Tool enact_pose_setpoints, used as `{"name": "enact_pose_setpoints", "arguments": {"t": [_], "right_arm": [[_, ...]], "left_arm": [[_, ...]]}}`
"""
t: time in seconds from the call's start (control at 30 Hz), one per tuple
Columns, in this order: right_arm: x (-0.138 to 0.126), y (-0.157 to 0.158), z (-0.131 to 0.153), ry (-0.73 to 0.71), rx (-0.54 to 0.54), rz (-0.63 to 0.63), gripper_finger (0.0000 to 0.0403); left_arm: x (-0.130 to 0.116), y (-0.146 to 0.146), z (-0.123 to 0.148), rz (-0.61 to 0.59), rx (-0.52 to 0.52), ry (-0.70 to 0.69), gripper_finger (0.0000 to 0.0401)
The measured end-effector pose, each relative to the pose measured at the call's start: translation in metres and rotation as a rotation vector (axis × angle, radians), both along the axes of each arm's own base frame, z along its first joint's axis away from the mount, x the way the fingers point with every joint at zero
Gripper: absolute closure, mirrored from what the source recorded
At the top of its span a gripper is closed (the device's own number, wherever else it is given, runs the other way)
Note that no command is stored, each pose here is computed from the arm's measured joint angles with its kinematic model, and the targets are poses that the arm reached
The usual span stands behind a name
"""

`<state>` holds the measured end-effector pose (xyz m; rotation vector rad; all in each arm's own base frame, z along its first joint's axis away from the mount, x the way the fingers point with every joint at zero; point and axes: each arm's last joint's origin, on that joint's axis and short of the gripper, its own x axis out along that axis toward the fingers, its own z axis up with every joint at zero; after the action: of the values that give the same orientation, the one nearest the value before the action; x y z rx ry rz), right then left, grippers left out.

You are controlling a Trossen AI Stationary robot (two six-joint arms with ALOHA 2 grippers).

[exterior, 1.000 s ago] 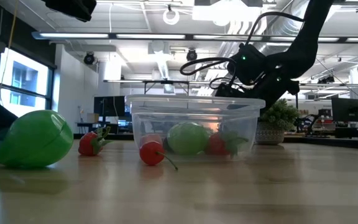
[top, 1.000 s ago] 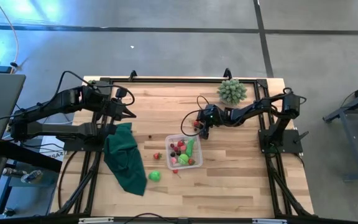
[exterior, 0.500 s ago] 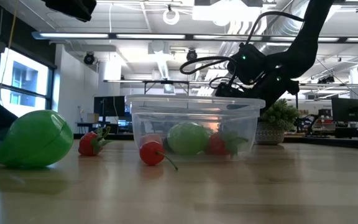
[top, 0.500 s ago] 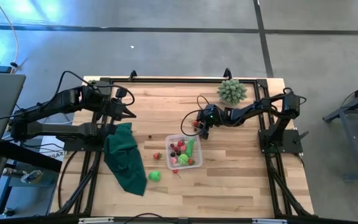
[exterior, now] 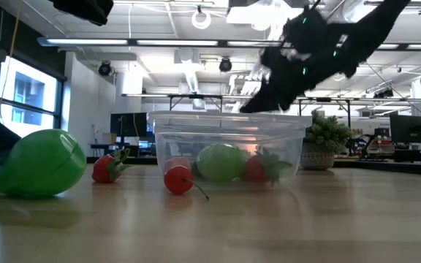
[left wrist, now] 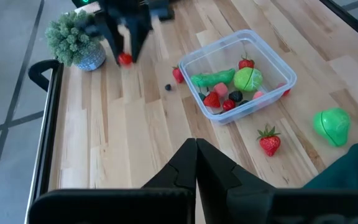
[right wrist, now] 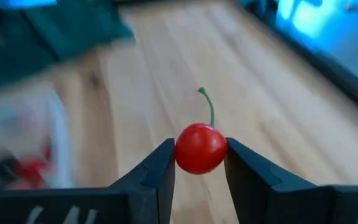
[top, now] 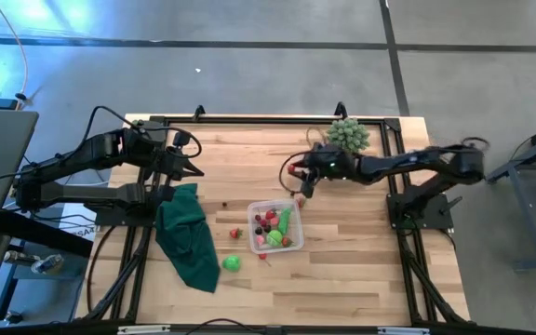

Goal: Pick and placing Produce into tupperware
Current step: Put the red cherry into the transparent bin

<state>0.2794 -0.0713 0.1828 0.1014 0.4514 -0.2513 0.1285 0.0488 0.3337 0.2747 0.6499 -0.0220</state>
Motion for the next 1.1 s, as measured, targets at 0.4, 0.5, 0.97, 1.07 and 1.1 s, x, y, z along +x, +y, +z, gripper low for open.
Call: {"name": "enact_pose_setpoints", "arguments": {"t": [0.4, 0.5, 0.97, 1.07, 1.1], "right_arm": [[-0.023, 0.050, 0.101, -0.207, 0.002, 0.154, 0.0295], [-0.012, 0.063, 0.113, -0.093, -0.041, 0.172, 0.0295], [0.073, 0.094, 0.026, 0.338, 0.111, 0.356, 0.0295], [0.079, 0.099, 0.007, 0.383, 0.143, 0.363, 0.0295], [0.081, 0.102, 0.003, 0.388, 0.151, 0.366, 0.0295]], "left_arm": [[0.000, 0.000, 0.000, 0.000, 0.000, 0.000, 0.0400], [0.000, 0.000, 0.000, 0.000, 0.000, -0.001, 0.0400], [0.000, 0.000, 0.000, 0.000, 0.000, 0.000, 0.0400], [0.000, 0.000, 0.000, 0.000, 0.000, 0.000, 0.0400], [0.000, 0.000, 0.000, 0.000, 0.000, 0.000, 0.0400]]}}
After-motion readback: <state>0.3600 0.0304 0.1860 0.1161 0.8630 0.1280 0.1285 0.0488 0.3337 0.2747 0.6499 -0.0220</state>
